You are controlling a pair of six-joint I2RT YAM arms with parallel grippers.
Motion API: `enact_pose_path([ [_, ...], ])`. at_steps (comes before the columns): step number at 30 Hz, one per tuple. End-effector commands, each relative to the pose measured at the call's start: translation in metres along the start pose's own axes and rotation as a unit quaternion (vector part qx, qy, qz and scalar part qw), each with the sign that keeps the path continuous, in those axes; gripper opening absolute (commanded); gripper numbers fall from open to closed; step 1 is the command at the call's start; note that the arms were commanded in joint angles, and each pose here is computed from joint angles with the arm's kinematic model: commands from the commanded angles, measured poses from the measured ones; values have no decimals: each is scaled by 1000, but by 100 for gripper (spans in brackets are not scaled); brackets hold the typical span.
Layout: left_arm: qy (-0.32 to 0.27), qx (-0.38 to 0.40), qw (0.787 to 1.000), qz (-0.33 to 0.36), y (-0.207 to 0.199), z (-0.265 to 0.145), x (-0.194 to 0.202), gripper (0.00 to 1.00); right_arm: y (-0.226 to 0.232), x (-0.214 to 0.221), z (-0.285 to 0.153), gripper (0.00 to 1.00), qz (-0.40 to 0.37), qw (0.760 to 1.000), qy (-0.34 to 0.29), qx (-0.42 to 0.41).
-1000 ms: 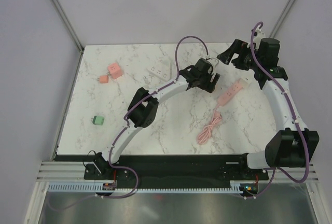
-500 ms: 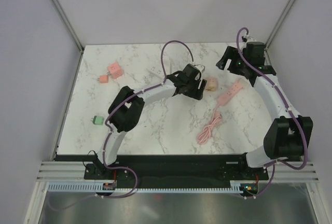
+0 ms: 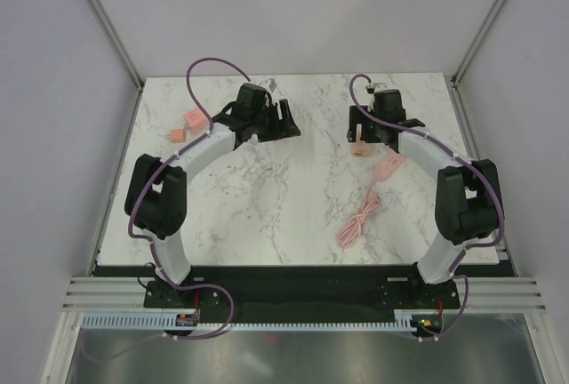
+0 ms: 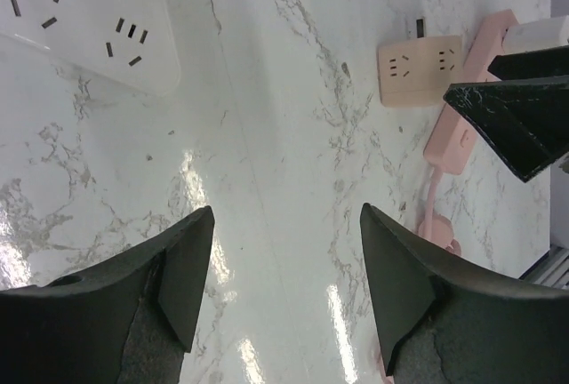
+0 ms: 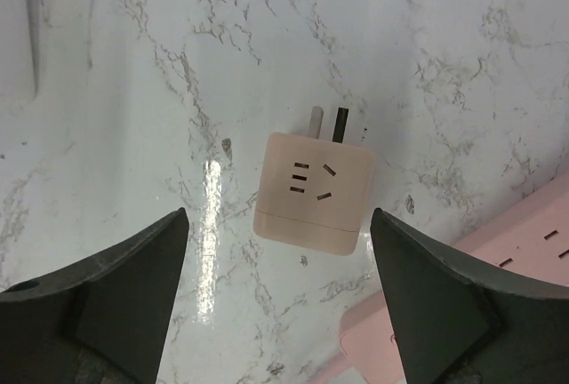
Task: Insert the plug
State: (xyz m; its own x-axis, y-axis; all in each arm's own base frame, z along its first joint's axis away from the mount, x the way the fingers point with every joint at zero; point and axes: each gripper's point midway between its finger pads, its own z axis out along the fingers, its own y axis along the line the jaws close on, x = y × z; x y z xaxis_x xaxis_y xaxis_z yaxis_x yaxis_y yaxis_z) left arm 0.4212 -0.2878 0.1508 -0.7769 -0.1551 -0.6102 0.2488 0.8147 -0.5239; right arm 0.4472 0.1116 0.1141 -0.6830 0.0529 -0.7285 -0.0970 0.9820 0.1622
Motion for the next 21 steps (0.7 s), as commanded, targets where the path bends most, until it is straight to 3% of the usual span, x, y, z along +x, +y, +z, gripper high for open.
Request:
enact_pose_path([
  [1, -12, 46, 999, -15, -23, -24, -9, 74, 0, -3, 12, 90, -37, 999, -10, 5],
  [7, -15, 66, 997, -26, -27, -42, -20, 74, -6, 22, 27, 89, -55, 996, 16, 64],
  [18, -6, 57, 998, -16, -21, -51, -15, 72, -18, 45, 48, 86, -48, 993, 54, 97],
  [20, -6, 59, 998, -16, -22, -52, -16, 72, -15, 46, 52, 82, -48, 993, 56, 87],
  [21, -6, 60, 998, -14, -22, -52, -16, 72, -13, 45, 53, 72, -58, 994, 57, 79],
])
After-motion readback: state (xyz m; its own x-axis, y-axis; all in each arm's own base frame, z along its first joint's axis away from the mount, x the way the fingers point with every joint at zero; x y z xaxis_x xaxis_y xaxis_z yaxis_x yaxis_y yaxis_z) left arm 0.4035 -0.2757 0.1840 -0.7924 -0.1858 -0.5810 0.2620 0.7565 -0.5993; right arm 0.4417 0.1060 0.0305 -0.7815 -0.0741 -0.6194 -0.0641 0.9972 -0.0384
